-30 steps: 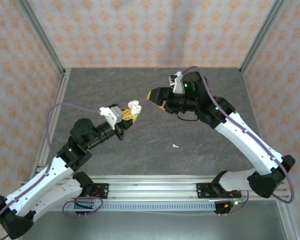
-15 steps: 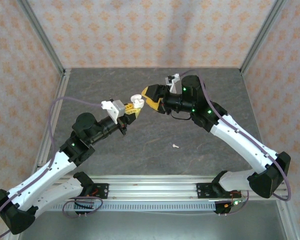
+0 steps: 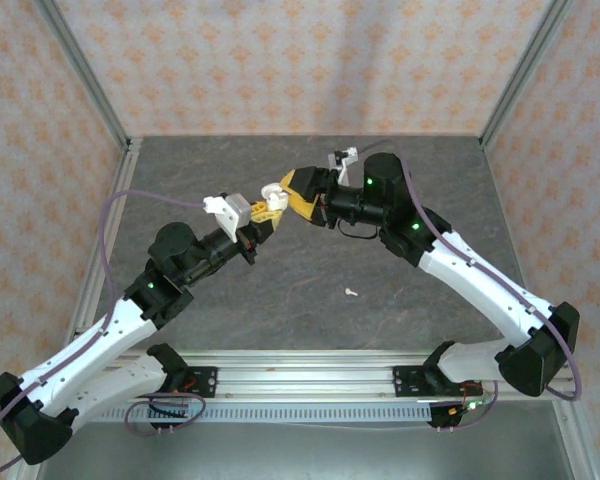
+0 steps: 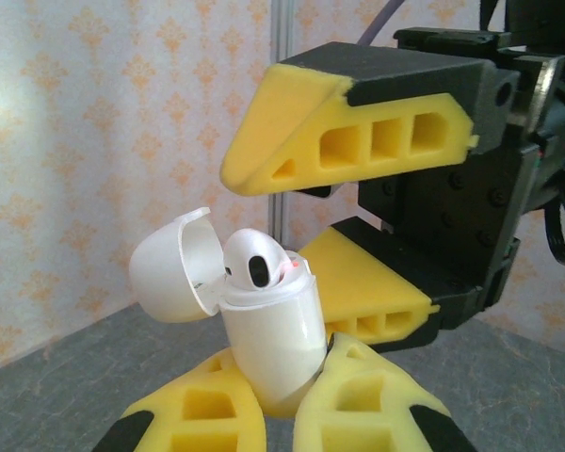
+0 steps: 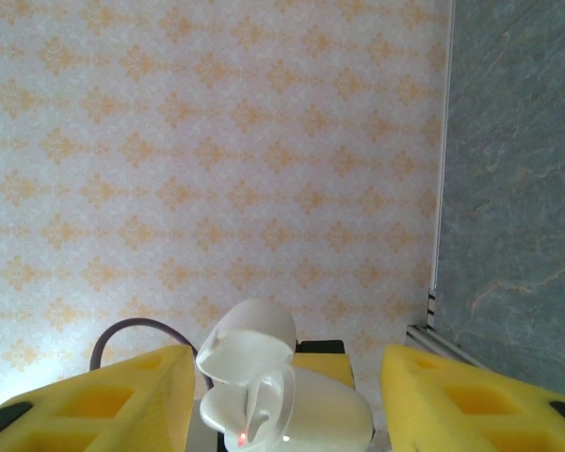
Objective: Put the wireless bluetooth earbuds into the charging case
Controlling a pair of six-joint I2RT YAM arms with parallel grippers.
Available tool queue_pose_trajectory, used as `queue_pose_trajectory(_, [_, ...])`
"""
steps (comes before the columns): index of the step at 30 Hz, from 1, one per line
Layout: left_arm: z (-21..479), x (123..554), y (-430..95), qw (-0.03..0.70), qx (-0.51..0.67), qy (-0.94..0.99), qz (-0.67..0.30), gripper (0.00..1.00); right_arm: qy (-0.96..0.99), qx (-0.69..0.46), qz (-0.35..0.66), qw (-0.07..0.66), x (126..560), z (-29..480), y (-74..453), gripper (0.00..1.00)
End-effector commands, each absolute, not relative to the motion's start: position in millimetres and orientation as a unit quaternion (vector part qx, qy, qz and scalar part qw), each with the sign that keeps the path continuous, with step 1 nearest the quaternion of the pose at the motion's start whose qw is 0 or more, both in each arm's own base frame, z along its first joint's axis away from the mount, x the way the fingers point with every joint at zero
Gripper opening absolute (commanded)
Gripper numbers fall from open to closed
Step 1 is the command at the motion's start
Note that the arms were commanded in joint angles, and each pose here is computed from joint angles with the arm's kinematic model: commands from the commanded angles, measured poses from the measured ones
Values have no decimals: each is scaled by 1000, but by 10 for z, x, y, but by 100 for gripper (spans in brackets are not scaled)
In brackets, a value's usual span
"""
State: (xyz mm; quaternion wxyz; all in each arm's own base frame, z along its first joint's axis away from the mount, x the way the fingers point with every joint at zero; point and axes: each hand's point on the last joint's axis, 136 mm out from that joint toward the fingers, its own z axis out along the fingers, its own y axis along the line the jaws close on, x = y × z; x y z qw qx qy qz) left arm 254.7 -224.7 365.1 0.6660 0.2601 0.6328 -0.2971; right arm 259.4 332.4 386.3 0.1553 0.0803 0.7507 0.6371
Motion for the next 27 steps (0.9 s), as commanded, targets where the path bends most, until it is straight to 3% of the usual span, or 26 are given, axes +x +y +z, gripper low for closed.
queue_pose_trajectory(1, [3988, 2553, -2197, 700, 236, 602, -305, 0, 736, 68, 656, 153, 2527, 3965, 3358, 55])
queue_pose_trajectory(9, [4007, 2582, -2239, 699, 234, 599, -313, 0, 730, 69, 664, 144, 2525, 3953, 3417, 53])
queue_pose_trajectory(23, [3942, 2575, -2270, 687, 235, 606, -324, 0, 720, 73, 675, 142, 2541, 3919, 3428, 18])
queue_pose_trajectory(27, [3914, 2569, -2271, 677, 236, 617, -324, 15, 725, 65, 666, 160, 2545, 3895, 3398, 12])
